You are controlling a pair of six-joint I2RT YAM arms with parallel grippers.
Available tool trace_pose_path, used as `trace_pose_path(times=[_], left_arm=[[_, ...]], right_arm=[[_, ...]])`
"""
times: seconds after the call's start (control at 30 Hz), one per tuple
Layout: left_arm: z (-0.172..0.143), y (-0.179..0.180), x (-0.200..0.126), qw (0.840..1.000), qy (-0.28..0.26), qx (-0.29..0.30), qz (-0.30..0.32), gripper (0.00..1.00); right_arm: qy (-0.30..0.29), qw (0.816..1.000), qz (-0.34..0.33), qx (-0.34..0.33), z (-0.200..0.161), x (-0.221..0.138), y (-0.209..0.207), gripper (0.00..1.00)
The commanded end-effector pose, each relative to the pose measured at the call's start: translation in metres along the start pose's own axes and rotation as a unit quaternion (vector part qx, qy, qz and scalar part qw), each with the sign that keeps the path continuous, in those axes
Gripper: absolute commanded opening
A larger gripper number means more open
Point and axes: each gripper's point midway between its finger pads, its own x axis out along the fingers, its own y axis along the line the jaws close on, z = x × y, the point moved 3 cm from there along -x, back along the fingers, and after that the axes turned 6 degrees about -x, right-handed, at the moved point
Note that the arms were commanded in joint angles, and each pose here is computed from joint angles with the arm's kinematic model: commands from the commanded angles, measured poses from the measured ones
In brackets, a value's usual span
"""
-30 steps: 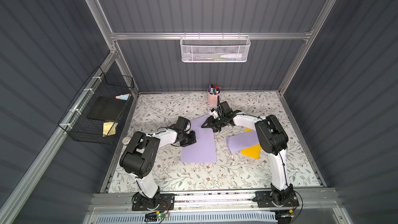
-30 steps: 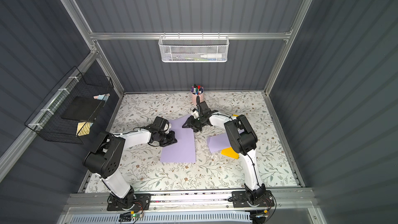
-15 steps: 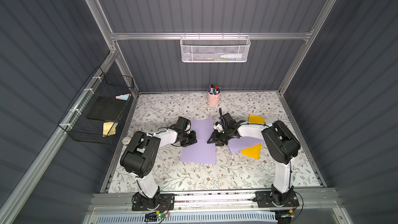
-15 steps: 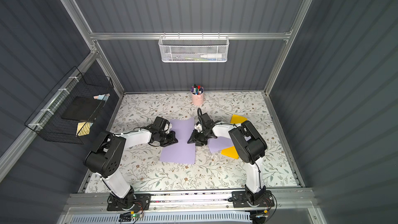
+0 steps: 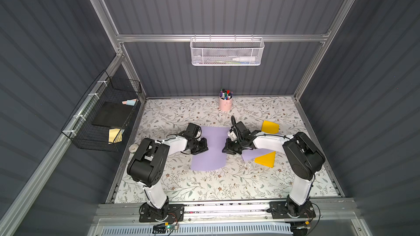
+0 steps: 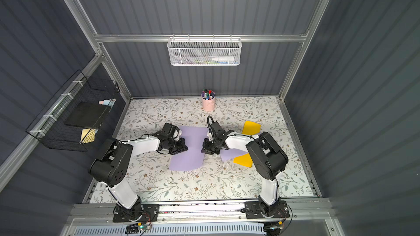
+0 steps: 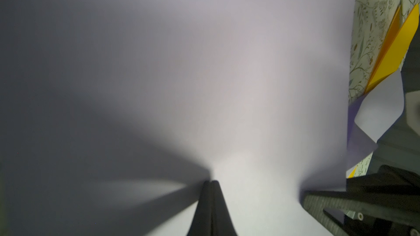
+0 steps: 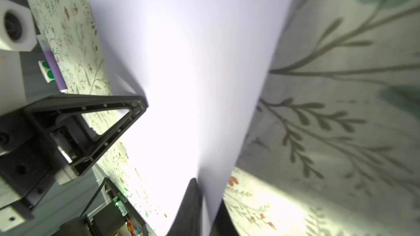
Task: Fold the rectangular paper in half along the long edge
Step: Fold the paper at the center of the board.
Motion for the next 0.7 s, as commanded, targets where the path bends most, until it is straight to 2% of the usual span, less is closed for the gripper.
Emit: trace_pose_path(times=[0.0,0.2,0.4,0.63,0.67], left_arm=[[-0.04,0.053,0.017,0.992,0.069,-0.039,0.101,0.0],[-0.04,0.053,0.018,0.992,0.071,-0.038,0.101,0.0],[-0.039,0.051,0.017,0.992,0.069,-0.038,0.099,0.0],[-0.019,0.02,-0.003,0.997,0.042,-0.011,0.071,0.0],[-0.013,0.01,-0.012,0.998,0.03,-0.002,0.063,0.07]], right_arm=[[-0.01,0.999,-0.03,0.007,0.005,0.001,-0.006,0.13],[-0.016,0.999,-0.05,-0.001,0.009,-0.001,-0.008,0.15],[-0.026,0.998,-0.055,-0.007,0.012,-0.006,-0.006,0.0],[-0.018,0.998,-0.057,-0.022,0.01,-0.013,-0.001,0.0],[-0.018,0.998,-0.061,-0.026,0.009,-0.017,0.0,0.0]])
